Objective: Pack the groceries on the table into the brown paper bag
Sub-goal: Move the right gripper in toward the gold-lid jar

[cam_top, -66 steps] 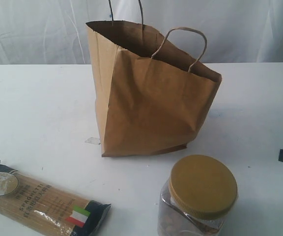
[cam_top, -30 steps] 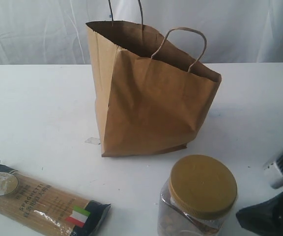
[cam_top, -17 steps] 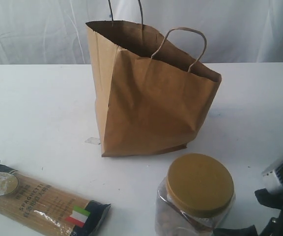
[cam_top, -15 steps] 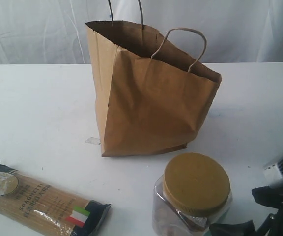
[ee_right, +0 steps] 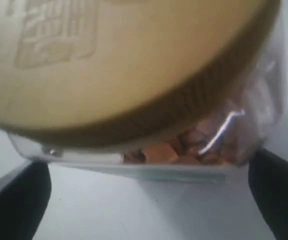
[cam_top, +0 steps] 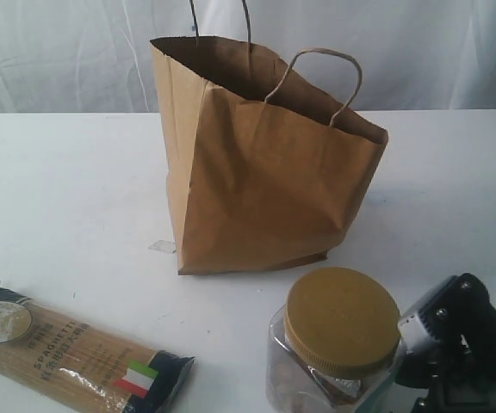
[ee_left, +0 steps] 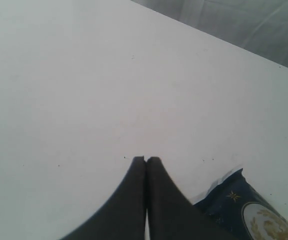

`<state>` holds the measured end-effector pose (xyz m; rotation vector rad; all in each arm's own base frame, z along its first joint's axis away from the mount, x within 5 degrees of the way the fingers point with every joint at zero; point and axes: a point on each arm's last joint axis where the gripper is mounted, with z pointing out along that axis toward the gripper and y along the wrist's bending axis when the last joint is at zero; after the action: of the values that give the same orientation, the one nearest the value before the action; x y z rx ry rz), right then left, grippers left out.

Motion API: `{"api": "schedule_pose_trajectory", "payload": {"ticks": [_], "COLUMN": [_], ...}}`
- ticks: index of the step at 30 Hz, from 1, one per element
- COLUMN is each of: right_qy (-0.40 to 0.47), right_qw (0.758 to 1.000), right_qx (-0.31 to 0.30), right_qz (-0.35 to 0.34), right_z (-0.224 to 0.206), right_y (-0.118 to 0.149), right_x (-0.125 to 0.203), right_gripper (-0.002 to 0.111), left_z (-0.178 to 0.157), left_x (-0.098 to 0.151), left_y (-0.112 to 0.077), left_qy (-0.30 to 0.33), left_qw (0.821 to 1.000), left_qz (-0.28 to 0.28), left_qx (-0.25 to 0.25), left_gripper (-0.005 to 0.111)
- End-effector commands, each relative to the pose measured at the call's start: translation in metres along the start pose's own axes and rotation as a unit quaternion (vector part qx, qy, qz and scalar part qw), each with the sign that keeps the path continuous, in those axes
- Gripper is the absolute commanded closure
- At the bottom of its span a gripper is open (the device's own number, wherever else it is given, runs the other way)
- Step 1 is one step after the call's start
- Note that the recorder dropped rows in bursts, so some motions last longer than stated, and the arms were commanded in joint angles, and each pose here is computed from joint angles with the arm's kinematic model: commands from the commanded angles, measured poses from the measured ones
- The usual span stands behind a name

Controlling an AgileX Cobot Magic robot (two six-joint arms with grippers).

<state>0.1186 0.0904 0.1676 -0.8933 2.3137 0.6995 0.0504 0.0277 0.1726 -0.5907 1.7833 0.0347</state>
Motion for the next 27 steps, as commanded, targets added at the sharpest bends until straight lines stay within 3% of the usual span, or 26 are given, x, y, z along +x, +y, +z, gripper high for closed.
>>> {"api": "schedule_pose_trajectory", "payload": {"ticks": [1,4,10,13,16,20,23,27], "right_qy": [-0.001,0.010,0.011,0.000,-0.005,0.004,0.015,0.015], "right_qw": [1.000,1.000,0.992,0.996,0.998,0.991,0.974,0.973], "right_qx": [0.012,0.024,0.127,0.094,0.056,0.067,0.077,0.097], "right_qz": [0.000,-0.015,0.018,0.008,-0.039,-0.113,-0.211,-0.208], "right_z": [0.014,0.021,0.023,0.024,0.025,0.025,0.025,0.024], "right_y": [-0.003,-0.004,-0.019,-0.013,-0.006,-0.008,-0.011,-0.014], "right_x": [-0.001,0.000,-0.002,-0.008,-0.010,-0.010,-0.010,-0.013], "right_gripper": [0.003,0.003,0.003,0.003,0.003,0.003,0.003,0.003], "left_z": [0.000,0.000,0.000,0.000,0.000,0.000,0.000,0.000], "left_x": [0.000,0.000,0.000,0.000,0.000,0.000,0.000,0.000], "left_y": [0.000,0.000,0.000,0.000,0.000,0.000,0.000,0.000], "left_qy": [-0.003,-0.003,-0.003,-0.003,-0.003,-0.003,-0.003,-0.003], "left_qw": [1.000,1.000,1.000,1.000,1.000,1.000,1.000,1.000], "left_qz": [0.003,0.003,0.003,0.003,0.003,0.003,0.003,0.003], "left_qx": [0.000,0.000,0.000,0.000,0.000,0.000,0.000,0.000], "left_gripper": [0.107,0.107,0.107,0.107,0.107,0.107,0.107,0.107]}}
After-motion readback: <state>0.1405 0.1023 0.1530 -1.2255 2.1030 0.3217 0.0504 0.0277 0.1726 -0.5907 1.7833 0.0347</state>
